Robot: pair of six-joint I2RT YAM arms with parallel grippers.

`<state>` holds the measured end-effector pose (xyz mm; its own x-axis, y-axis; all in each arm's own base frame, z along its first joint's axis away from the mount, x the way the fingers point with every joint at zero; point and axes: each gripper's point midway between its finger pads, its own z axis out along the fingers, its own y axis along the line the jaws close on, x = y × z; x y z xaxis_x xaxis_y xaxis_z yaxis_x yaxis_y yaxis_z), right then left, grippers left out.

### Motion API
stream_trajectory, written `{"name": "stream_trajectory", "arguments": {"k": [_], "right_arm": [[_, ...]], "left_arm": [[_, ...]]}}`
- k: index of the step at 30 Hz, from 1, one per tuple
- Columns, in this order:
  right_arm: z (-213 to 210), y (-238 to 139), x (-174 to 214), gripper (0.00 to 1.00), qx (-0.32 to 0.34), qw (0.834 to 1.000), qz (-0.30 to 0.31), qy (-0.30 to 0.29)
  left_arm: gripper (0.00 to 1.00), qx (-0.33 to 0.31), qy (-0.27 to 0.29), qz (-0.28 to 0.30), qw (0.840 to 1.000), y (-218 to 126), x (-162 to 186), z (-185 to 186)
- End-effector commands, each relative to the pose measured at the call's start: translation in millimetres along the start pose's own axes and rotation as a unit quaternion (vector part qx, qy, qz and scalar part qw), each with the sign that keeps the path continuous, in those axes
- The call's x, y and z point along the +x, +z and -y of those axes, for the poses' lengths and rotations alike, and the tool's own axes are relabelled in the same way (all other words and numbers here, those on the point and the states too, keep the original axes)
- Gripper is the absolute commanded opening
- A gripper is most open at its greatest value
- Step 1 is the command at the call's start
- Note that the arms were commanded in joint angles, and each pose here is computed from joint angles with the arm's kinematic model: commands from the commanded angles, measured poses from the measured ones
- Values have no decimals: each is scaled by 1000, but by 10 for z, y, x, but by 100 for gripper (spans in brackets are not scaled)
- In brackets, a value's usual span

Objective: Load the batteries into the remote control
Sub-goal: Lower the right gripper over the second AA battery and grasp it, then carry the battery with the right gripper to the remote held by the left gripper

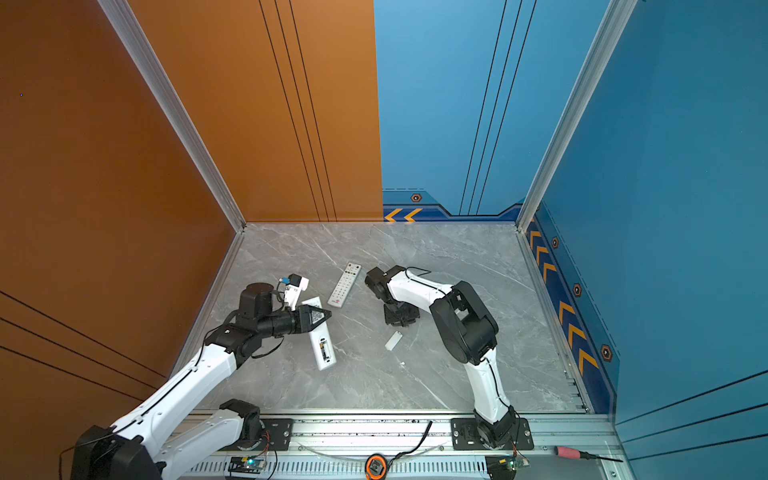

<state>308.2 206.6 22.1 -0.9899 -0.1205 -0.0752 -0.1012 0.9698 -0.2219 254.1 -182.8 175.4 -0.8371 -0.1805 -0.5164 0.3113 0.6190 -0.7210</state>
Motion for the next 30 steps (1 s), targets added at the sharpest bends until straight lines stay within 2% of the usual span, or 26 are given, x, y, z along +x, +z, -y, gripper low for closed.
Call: {"name": "stream_trajectory", "arguments": {"k": [1, 7, 11, 17, 21, 23, 26, 30], "right_arm": [[-76, 198, 130, 31, -25, 999, -26, -12], [-118, 195, 61, 29, -85, 996, -25, 0], [-83, 242, 20, 21, -108, 994, -30, 18], [-56, 281, 69, 13, -107, 994, -31, -2], [0, 307, 132, 0, -104, 994, -25, -1], [-1, 267, 142, 0, -107, 994, -13, -3], [17, 71, 88, 0, -109, 994, 21, -8], [50, -434, -51, 0, -126, 988, 84, 2]], "left_arm": [[0, 8, 16, 1, 1000, -1, -15, 66], [0, 8, 22, 2, 1000, -18, -1, 99], [0, 9, 25, 1, 1000, -11, 0, 110], [0, 8, 25, 1, 1000, -8, 4, 106], [0, 12, 21, 6, 1000, 5, -35, 122], [0, 17, 15, 10, 1000, 26, -77, 137], [0, 24, 9, 7, 1000, 89, -123, 154], [0, 37, -1, 13, 999, 154, -196, 150]]}}
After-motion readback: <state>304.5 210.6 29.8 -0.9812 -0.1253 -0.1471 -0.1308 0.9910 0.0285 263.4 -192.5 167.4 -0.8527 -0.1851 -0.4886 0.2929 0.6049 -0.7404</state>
